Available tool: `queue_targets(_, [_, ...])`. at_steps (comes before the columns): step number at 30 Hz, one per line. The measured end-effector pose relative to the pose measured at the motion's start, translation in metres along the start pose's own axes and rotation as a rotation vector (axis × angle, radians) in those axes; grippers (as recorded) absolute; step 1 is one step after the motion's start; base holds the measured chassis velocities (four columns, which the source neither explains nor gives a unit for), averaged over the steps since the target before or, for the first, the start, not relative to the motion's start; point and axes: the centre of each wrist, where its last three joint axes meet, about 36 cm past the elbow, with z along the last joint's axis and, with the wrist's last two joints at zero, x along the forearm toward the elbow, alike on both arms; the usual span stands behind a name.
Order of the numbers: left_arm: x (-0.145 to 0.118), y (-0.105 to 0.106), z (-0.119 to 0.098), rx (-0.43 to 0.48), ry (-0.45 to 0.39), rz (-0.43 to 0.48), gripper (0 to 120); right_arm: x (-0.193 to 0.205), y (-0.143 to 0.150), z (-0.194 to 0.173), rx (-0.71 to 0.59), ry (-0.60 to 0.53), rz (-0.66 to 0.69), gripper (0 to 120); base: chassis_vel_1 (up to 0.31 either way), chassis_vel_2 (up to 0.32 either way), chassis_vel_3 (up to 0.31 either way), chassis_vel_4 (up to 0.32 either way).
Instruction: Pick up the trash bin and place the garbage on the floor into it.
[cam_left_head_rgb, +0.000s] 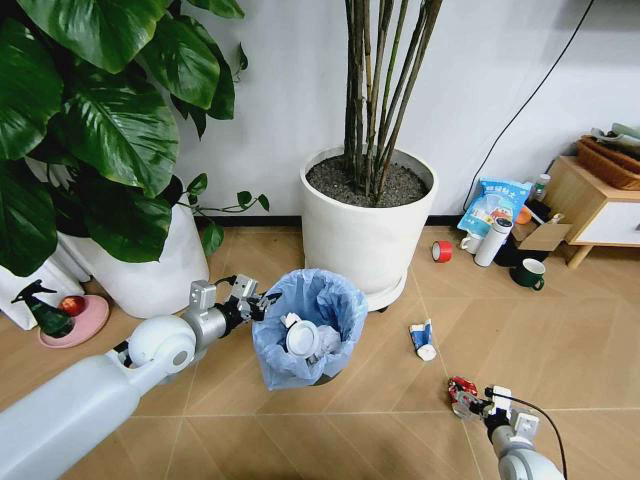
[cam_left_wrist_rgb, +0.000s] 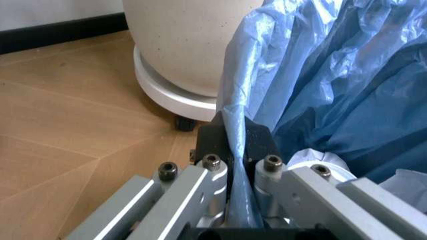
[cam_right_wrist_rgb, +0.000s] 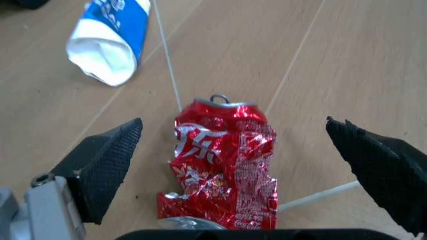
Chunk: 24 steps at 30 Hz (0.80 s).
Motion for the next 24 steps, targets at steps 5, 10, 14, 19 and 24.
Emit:
queue_targets(5, [0.0, 0.0, 0.001, 0.001, 0.002, -0.002, 0, -0.007, 0.0, 0.003, -0.004, 0.028, 0.011, 100, 0.0, 0.0, 0.0, 0.0])
queue_targets(10, [0.001, 0.0, 0.001, 0.003, 0.002, -0.003, 0, -0.012, 0.0, 0.006, -0.007, 0.043, 0.018, 100, 0.0, 0.0, 0.0, 0.0])
queue_targets(14, [0.001, 0.0, 0.001, 0.003, 0.002, -0.005, 0, -0.014, 0.002, 0.007, -0.009, 0.052, 0.016, 91, 0.0, 0.0, 0.0, 0.0])
queue_targets(19, [0.002, 0.0, 0.0, 0.005, -0.001, -0.006, 0, -0.016, 0.0, 0.012, -0.006, 0.075, 0.025, 71, 0.0, 0.0, 0.0, 0.0])
queue_targets(24, [0.002, 0.001, 0.001, 0.008, -0.001, -0.009, 0, -0.018, 0.0, 0.013, -0.009, 0.085, 0.025, 51, 0.0, 0.0, 0.0, 0.0])
